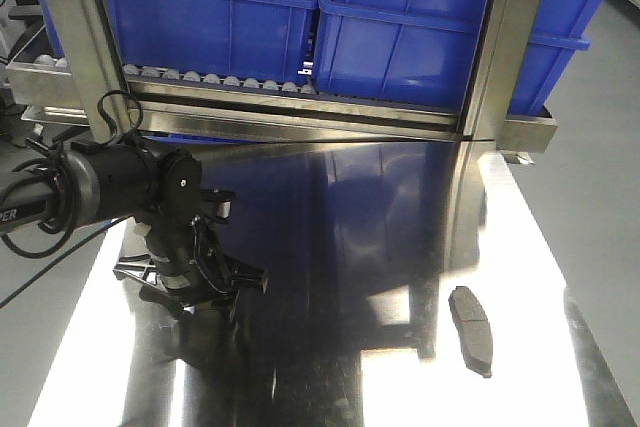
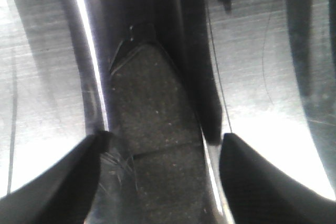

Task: Move and align brake pads A on conveyor
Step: 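Lower the open left gripper around the brake pad and close it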

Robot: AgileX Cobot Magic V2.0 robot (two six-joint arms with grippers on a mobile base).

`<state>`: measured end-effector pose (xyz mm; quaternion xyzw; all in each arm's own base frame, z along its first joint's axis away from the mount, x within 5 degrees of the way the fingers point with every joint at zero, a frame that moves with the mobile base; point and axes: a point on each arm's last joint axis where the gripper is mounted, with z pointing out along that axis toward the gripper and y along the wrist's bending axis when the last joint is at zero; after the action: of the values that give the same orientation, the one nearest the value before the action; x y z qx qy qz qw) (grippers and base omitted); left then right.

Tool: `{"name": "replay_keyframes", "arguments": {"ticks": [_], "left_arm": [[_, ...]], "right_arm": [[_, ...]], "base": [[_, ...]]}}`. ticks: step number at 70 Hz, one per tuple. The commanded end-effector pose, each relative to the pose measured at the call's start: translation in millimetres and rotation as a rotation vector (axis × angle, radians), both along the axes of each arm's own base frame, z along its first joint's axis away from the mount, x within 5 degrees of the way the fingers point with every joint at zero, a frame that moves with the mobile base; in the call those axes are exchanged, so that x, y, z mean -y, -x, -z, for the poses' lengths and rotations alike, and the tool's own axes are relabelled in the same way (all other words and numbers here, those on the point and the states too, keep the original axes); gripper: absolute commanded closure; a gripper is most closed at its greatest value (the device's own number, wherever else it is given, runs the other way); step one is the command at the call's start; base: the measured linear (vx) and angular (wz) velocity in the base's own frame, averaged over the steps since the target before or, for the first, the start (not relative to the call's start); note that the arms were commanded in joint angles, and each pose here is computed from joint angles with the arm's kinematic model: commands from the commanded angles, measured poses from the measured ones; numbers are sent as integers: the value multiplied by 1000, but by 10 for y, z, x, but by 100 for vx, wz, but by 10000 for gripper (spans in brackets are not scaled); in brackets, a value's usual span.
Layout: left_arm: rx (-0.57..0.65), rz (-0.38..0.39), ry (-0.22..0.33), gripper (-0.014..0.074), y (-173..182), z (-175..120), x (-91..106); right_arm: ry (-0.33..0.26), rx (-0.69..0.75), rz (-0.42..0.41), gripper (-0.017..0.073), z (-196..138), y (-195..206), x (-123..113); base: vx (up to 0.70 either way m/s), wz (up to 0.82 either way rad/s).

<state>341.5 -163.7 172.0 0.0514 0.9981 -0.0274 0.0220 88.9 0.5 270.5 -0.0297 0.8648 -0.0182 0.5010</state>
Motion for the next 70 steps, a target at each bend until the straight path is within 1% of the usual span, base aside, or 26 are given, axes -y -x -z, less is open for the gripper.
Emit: {"name": "replay_keyframes", "arguments": {"ticks": [1, 20, 25, 29, 37, 45, 60, 70], "left_arm": [[70, -1, 37, 218, -12, -248, 32], [70, 2, 36, 391, -12, -248, 32], [71, 4, 37, 421, -13, -249, 32], [76, 20, 37, 440, -16, -249, 33], [92, 46, 41, 446, -24, -262, 37], [124, 55, 51, 444, -36, -308, 40], [223, 105, 83, 443, 31, -626, 6], [319, 110, 119, 440, 165, -836, -59]], "right_arm": [[8, 87, -4, 560, -136, -40, 0], [8, 87, -4, 560, -136, -40, 0], [8, 87, -4, 560, -136, -40, 0], [8, 87, -4, 560, -136, -40, 0], [8, 87, -4, 560, -136, -40, 0], [8, 87, -4, 560, -136, -40, 0], [8, 87, -4, 560, -136, -40, 0], [8, 87, -4, 560, -136, -40, 0]], "base": [[0, 0], [0, 0], [0, 0], [0, 0], [0, 0], [0, 0], [0, 0], [0, 0]]}}
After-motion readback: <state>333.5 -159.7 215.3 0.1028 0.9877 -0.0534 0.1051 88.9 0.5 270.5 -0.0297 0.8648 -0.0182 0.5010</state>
